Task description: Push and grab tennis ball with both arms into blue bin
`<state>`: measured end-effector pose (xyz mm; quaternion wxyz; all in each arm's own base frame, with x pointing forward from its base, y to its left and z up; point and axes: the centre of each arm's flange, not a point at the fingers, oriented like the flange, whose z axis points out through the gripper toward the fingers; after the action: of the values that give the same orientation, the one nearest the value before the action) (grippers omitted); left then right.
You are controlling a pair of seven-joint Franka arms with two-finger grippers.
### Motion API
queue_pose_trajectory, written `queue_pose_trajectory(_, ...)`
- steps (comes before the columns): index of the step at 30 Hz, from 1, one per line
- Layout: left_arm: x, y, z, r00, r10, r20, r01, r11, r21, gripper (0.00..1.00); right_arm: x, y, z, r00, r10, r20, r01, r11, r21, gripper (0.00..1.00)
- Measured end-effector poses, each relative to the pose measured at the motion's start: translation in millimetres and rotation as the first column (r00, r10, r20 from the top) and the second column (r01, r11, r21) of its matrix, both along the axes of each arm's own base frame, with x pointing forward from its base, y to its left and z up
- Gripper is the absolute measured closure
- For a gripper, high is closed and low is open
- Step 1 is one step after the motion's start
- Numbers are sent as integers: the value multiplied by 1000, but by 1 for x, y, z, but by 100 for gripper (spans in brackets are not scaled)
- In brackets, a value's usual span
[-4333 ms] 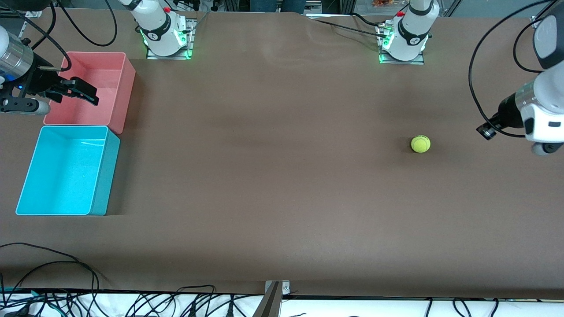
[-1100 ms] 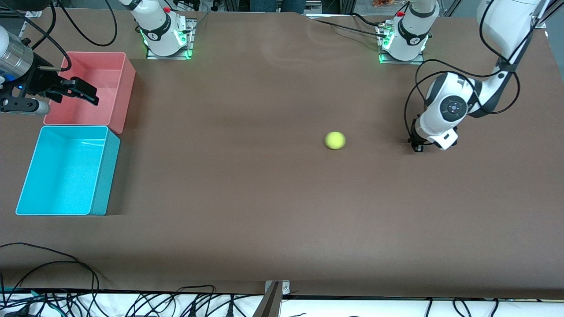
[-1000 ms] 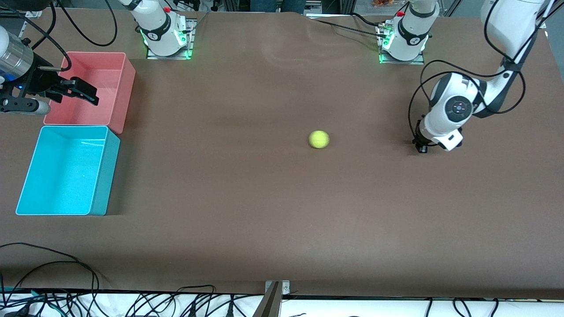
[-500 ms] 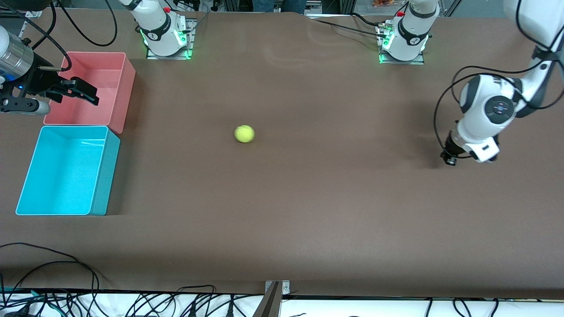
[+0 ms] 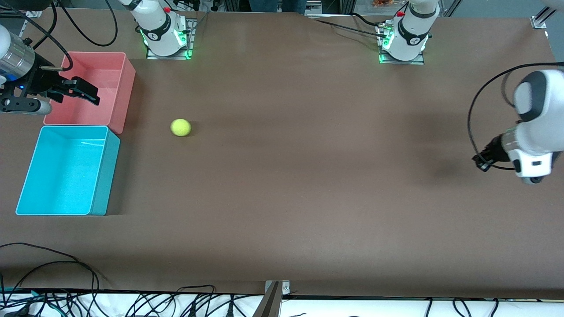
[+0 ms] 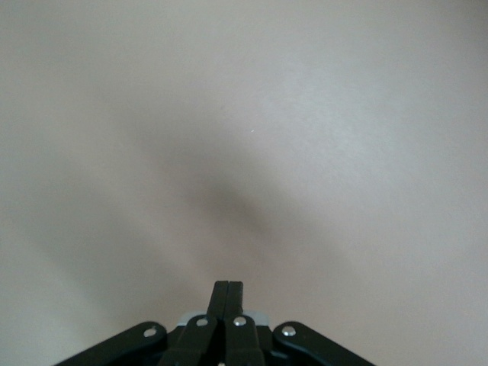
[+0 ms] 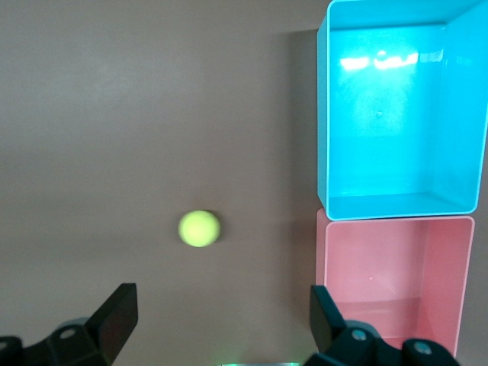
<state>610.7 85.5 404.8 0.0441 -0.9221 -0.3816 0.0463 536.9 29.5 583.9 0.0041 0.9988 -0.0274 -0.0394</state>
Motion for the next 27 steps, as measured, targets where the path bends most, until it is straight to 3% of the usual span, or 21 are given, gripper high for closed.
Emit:
queue_pose_trajectory(3, 5, 2, 29, 994, -107, -11, 107, 994, -21, 96, 0, 2, 0, 1000, 4, 0, -4, 1000, 0, 0)
queue_pose_trajectory(7, 10, -4, 57, 971, -241, -6, 240, 970, -48, 82, -1, 11, 0, 1000, 21, -1, -21, 1000, 0, 0)
queue_pose_trajectory(12, 13, -24, 80, 942, -335, 1, 334, 940, -64, 73, -1, 21, -3, 999, 38, -11, -38, 999, 0, 0)
queue_pose_trajectory(27, 22, -69, 147, 900, -424, 99, 430, 902, -48, 6, 9, 25, -61, 984, 46, -170, -47, 999, -3, 0)
